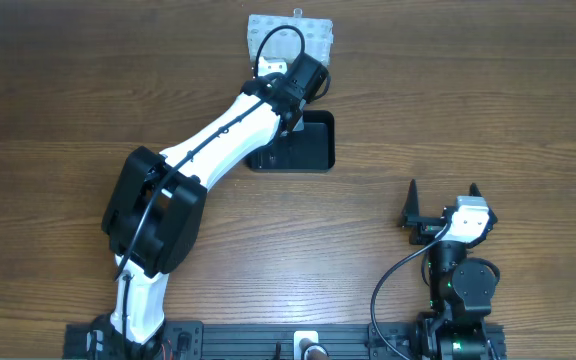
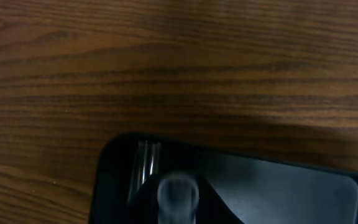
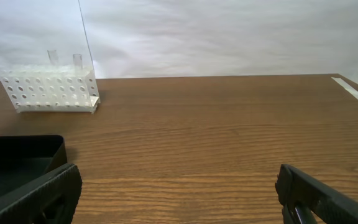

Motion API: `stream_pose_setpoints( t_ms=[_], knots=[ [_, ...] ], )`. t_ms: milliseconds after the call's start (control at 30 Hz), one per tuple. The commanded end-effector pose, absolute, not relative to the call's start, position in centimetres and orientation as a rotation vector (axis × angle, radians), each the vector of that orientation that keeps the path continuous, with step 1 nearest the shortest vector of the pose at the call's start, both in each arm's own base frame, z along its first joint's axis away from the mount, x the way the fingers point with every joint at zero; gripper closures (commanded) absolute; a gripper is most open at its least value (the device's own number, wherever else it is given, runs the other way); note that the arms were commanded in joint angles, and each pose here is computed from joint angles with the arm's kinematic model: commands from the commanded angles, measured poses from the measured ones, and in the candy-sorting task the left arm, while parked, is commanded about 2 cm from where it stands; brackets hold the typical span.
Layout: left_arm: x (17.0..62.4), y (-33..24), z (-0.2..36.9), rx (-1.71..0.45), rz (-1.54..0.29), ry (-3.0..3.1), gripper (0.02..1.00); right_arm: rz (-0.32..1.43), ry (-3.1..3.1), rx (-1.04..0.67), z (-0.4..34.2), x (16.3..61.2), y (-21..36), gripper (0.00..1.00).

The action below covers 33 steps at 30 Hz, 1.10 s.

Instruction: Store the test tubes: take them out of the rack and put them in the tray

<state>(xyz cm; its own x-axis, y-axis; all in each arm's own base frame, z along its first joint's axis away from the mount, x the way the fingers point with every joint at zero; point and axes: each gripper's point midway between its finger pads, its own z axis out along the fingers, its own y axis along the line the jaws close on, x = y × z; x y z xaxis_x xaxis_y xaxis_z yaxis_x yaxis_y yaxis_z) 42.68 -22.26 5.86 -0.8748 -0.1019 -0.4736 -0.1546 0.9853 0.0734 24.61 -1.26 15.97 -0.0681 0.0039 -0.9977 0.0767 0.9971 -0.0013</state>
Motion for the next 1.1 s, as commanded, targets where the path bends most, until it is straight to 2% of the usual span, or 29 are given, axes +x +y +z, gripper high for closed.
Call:
stream_pose_setpoints(
  t_ms=[33, 133, 233, 367, 500, 633, 700, 867, 1100],
  knots=[
    [42.3, -22.3, 5.2, -0.166, 0.15, 2.667, 0.709, -0.053, 1.637, 0.066, 15.8, 24.6, -1.3, 0.009],
    [42.6, -22.2, 6.8, -0.172, 0.143, 2.63, 0.562, -0.053, 1.638, 0.066, 15.8, 24.6, -1.3, 0.009],
    [42.9, -22.0, 10.4, -0.187, 0.149, 2.535, 0.518, -0.053, 1.638, 0.066, 15.8, 24.6, -1.3, 0.009],
    [43.4, -21.3, 17.4, -0.218, 0.125, 2.343, 0.443, -0.054, 1.638, 0.066, 15.8, 24.6, -1.3, 0.009],
    [43.6, -21.3, 25.3, -0.112, -0.017, 2.099, 0.371, -0.053, 1.638, 0.066, 15.8, 24.6, -1.3, 0.009],
    [42.2, -18.6, 29.7, -0.077, -0.13, 1.887, 0.288, -0.053, 1.637, 0.066, 15.8, 24.6, -1.3, 0.009],
    [41.1, -16.6, 30.4, -0.062, -0.192, 1.803, 0.229, -0.053, 1.637, 0.066, 15.8, 24.6, -1.3, 0.007],
    [37.3, -11.7, 30.1, 0.025, -0.323, 1.66, 0.194, -0.054, 1.638, 0.066, 15.8, 24.6, -1.3, 0.007],
    [32.5, -5.0, 26.4, -0.036, -0.281, 1.627, 0.071, -0.053, 1.638, 0.066, 15.8, 24.6, -1.3, 0.009]
  ],
)
